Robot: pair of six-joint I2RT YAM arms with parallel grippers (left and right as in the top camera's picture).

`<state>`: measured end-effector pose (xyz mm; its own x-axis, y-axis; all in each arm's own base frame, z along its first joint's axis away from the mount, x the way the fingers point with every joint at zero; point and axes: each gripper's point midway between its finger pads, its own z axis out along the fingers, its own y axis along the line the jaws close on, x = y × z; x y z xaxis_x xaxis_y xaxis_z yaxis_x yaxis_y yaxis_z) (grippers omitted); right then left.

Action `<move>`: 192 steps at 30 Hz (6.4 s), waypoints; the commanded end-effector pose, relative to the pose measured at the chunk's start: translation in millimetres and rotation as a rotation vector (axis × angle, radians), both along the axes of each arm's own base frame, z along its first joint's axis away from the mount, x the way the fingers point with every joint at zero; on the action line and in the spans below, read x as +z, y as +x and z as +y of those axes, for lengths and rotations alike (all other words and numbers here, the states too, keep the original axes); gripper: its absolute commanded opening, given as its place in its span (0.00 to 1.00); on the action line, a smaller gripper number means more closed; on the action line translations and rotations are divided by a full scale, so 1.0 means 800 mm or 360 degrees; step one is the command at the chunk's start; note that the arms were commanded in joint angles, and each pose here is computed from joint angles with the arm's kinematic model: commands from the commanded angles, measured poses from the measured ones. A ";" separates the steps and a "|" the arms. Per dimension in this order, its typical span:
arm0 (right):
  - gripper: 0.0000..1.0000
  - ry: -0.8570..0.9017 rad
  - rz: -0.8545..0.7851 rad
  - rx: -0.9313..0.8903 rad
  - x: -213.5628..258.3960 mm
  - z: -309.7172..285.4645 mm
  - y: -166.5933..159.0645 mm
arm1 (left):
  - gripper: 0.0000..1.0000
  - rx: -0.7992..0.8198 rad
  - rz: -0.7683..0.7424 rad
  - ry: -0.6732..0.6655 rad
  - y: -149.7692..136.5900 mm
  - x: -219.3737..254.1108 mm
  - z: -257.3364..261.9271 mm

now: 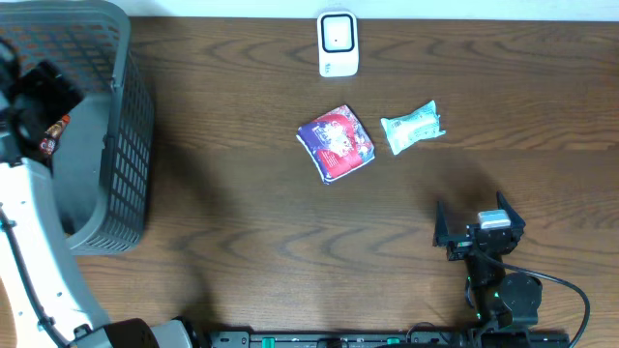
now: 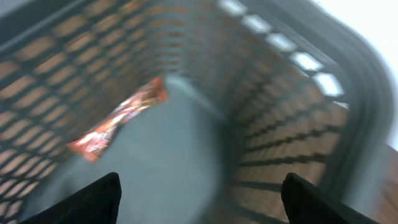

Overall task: Scan the item barcode
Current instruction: 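Reach the left gripper into the basket and grasp the orange tissue box, then carry the orange tissue box near the scanner and release it, then reach the left gripper into the basket and grasp the chocolate bar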

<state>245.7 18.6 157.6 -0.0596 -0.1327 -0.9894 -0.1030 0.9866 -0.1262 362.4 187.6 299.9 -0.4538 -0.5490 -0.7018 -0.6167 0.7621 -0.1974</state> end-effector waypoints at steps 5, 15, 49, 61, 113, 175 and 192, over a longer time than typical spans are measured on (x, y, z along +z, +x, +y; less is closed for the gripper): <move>0.99 0.0022 0.0001 -0.0013 0.000 -0.002 0.000 | 0.82 0.0118 0.0225 -0.0037 -0.042 -0.045 0.045; 0.99 0.0022 0.0001 -0.0013 0.000 -0.002 0.000 | 0.83 0.0086 0.0585 0.0051 -0.065 -0.102 0.062; 0.99 0.0022 0.0001 -0.0013 0.000 -0.002 0.000 | 0.86 0.0963 0.1106 -0.0295 -0.136 -0.239 0.092; 0.99 0.0022 0.0001 -0.0013 0.000 -0.002 0.000 | 0.86 0.1032 0.1166 -0.0346 -0.165 -0.265 0.098; 0.99 0.0022 0.0001 -0.0013 0.000 -0.002 0.000 | 0.07 -0.0010 -0.0454 -0.0357 0.011 0.033 -0.046; 0.99 0.0022 0.0001 -0.0013 0.000 -0.002 0.000 | 0.66 -0.1613 -0.0168 -0.0371 0.083 -0.077 -0.536; 0.99 0.0022 0.0001 -0.0013 0.000 -0.002 0.000 | 0.66 -0.0315 -0.0555 0.0102 0.078 0.068 -0.118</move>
